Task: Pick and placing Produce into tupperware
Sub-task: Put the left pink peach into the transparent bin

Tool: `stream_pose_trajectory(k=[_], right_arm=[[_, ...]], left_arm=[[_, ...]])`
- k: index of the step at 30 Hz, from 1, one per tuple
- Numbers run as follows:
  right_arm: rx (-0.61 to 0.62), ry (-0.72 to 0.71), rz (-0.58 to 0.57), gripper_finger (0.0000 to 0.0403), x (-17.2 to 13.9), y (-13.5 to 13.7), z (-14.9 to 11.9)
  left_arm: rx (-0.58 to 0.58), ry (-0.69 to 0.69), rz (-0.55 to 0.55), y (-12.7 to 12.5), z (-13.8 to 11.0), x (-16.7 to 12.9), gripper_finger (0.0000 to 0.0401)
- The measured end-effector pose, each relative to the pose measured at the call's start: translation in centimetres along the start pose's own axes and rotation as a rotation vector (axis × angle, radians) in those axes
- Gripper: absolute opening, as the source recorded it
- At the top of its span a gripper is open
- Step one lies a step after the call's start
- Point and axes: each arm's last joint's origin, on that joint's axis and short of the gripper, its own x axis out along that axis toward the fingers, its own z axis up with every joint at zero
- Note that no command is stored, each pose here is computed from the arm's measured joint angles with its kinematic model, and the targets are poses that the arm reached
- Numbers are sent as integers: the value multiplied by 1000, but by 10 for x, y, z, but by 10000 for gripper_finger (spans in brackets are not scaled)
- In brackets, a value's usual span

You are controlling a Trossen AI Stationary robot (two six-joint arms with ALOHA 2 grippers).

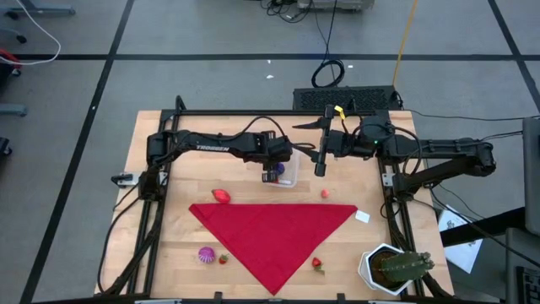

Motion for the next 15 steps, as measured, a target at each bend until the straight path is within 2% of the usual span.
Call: stream_pose_trajectory(k=[5,9,15], right_arm=[[0,0,0,220,0,0,0],[0,0,0,220,0,0,0],[0,0,0,220,0,0,0]], left_arm=[[-4,0,-4,0,0,0,125],[-89,-31,-4,0,3,0,125],[-92,-60,-21,1,5,0,125]])
